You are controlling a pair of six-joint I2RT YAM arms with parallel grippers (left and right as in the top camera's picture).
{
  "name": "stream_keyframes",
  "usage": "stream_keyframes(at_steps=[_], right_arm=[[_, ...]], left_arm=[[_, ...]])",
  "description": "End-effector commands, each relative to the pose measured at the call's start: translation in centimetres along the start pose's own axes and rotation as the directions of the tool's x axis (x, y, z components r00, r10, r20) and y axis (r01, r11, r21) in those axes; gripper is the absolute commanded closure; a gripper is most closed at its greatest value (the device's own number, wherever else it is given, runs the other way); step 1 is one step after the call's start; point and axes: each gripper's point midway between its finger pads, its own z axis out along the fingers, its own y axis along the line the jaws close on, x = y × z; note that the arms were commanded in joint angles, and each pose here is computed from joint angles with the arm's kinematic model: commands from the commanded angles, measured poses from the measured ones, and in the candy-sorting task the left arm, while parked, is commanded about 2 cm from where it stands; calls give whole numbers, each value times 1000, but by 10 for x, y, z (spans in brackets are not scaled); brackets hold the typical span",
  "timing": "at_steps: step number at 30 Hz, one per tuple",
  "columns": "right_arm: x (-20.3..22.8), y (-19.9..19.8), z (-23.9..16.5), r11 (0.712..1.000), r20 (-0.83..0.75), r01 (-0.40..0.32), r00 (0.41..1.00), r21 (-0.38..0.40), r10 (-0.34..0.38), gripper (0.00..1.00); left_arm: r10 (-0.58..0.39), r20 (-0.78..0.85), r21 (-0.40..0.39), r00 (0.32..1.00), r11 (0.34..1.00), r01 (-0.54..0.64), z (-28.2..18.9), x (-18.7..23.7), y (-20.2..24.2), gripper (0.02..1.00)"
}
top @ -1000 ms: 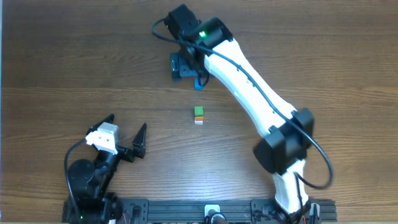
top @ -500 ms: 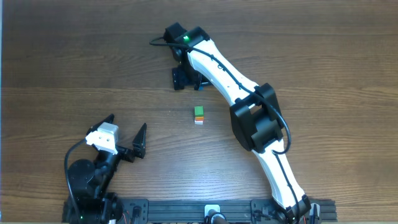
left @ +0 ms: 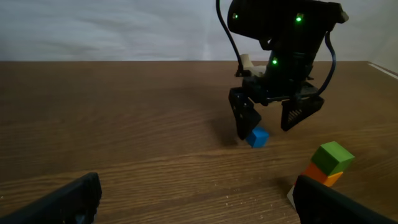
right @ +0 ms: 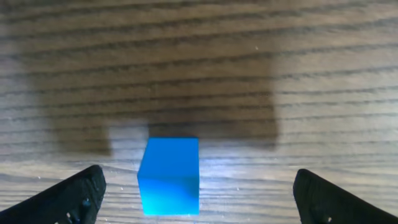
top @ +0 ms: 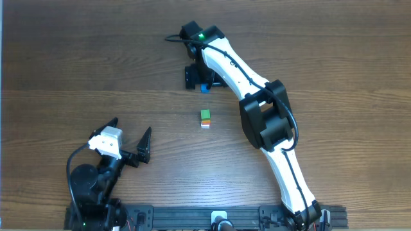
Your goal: Stack Cubes
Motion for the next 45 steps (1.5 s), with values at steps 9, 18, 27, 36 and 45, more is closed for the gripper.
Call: stream_keyframes(at_steps=[9, 18, 27, 36, 45], right_arm=[[0, 5, 9, 1000, -21, -4, 1000, -20, 4, 150], [1, 5, 11, 1000, -25, -2, 1000, -18, 2, 367], [2, 8, 11, 1000, -25, 2, 1000, -21, -2, 663], [2, 9, 11, 1000, -27, 2, 1000, -25, -3, 829], [-1, 9, -7, 1000, -9, 9, 1000, -13, -9, 897]], left_arm=[[-10, 0, -3, 1000, 1000, 10, 0, 2, 0, 18], [-10, 0, -3, 1000, 1000, 10, 0, 2, 0, 18], [-10, 0, -3, 1000, 1000, 10, 0, 2, 0, 18], [-10, 0, -3, 1000, 1000, 10, 0, 2, 0, 18], [-10, 0, -3, 1000, 1000, 10, 0, 2, 0, 18]])
